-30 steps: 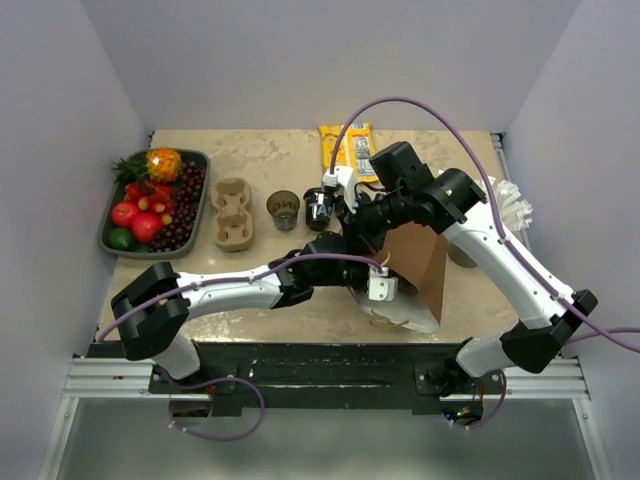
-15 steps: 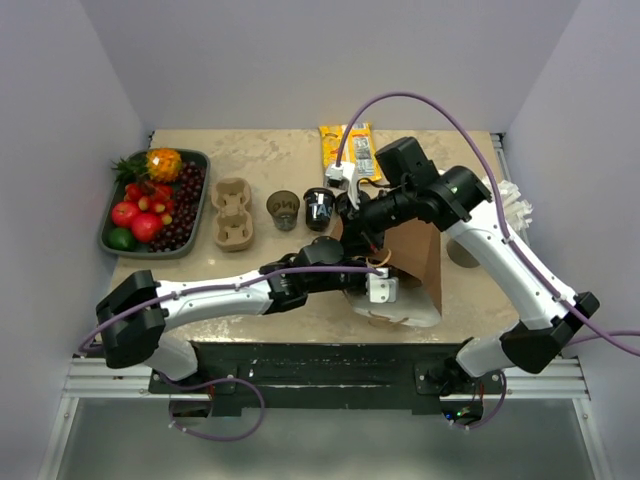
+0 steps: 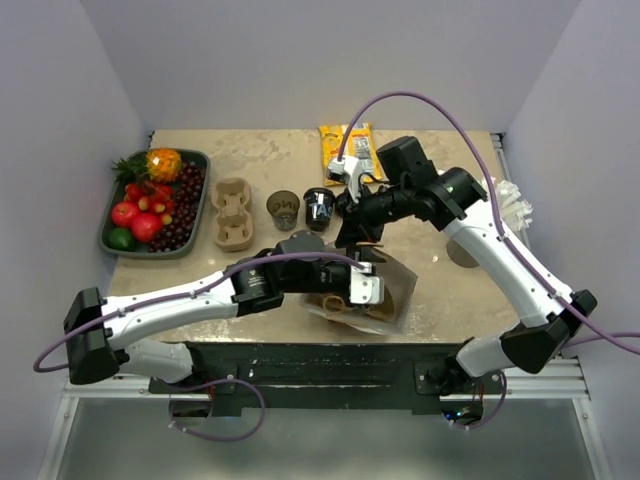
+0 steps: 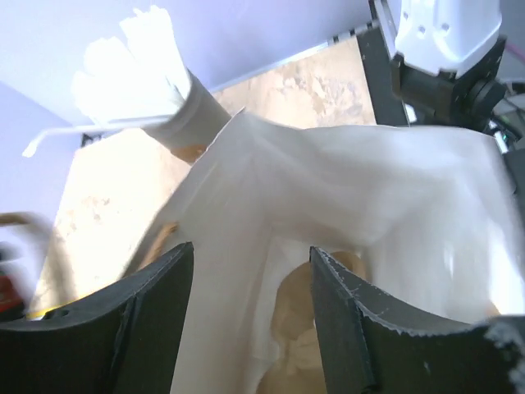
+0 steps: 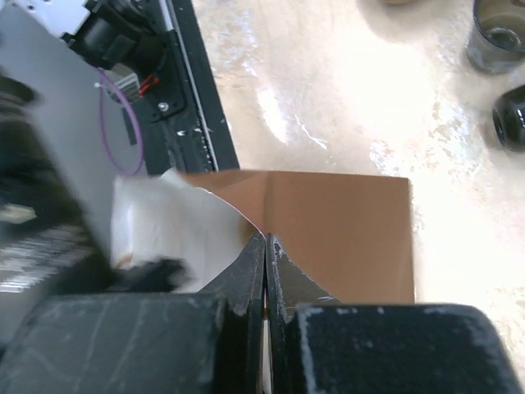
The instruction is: Pack the takeout coffee
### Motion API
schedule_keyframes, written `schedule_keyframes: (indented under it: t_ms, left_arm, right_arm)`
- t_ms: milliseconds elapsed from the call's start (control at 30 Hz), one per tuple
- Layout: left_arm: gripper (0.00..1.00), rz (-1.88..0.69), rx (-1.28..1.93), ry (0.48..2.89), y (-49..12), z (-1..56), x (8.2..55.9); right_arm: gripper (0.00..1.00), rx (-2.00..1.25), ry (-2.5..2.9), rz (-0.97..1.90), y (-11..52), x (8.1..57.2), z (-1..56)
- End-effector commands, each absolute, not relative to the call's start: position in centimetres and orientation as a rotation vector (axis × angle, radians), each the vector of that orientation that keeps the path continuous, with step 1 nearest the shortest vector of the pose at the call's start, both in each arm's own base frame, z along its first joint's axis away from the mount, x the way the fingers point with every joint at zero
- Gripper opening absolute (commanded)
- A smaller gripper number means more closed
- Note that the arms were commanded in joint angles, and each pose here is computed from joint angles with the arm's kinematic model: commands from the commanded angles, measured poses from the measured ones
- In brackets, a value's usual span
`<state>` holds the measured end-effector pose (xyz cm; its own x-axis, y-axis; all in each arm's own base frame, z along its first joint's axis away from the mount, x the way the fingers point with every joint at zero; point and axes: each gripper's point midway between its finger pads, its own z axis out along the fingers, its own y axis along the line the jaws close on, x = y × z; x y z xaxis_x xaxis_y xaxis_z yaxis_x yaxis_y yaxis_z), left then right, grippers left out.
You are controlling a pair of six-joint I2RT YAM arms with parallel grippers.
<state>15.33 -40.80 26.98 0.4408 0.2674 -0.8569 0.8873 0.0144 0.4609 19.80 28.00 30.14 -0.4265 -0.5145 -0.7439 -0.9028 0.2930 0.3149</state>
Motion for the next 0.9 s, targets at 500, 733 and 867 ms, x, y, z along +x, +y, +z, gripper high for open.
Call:
schedule_keyframes:
  t_ms: [500, 733, 867]
  left_arm:
    - [0.82, -0.478, 1.167, 1.337, -30.7, 36.7, 20.8]
    - [0.84, -0.537, 1.122, 1.446, -30.5, 35.5, 24.8]
    - [0.83, -0.605, 1.200, 1.410, -31.9, 35.6, 26.9]
  right_arm:
    - [0.58, -1.214, 1.923, 0.741, 25.7, 22.1, 35.0]
    - [0.67, -1.139, 1.880, 0.634, 24.7, 24.7, 37.5]
    - [0.68, -1.041, 1.848, 0.596, 22.9, 25.9, 40.0]
